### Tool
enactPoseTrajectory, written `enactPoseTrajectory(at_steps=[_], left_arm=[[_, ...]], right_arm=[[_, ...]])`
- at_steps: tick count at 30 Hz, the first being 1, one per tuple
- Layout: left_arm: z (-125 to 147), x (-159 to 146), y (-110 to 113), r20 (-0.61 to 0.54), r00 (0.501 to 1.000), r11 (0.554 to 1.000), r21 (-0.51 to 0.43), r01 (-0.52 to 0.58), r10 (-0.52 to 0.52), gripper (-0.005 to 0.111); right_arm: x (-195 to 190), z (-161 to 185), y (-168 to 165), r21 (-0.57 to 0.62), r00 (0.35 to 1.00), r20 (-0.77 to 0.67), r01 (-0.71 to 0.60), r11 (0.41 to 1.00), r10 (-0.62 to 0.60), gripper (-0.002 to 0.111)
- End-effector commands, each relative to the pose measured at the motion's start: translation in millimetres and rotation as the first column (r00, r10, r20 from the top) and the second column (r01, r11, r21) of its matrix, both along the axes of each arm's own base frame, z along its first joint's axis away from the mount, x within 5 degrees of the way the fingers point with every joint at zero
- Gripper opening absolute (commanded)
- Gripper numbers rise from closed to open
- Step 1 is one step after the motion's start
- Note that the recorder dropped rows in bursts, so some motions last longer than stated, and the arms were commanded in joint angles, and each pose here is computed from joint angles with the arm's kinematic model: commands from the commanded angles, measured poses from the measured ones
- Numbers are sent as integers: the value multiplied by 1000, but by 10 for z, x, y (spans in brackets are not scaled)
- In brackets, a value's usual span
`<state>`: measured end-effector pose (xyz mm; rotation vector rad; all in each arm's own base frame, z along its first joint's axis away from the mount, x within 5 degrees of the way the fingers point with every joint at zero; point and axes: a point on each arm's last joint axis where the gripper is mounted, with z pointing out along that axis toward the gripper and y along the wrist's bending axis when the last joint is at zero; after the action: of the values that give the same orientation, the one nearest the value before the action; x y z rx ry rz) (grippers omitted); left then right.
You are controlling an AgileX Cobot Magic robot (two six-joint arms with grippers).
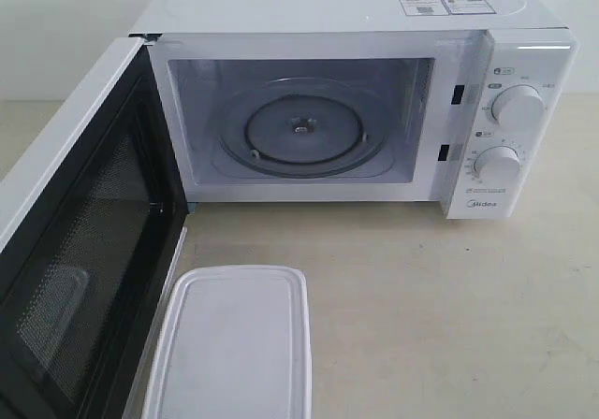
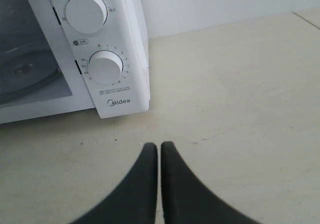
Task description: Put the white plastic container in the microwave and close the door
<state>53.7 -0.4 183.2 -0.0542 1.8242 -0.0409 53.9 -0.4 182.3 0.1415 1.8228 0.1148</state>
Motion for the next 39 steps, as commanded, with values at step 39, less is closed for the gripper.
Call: enactPoseTrajectory(at_steps=[39], left_arm=[[-5,-1,0,3,1000,1000,-9,-3,3,4]], right_arm=[[-393,2124,-6,88,329,943,-120,989,-44,0]])
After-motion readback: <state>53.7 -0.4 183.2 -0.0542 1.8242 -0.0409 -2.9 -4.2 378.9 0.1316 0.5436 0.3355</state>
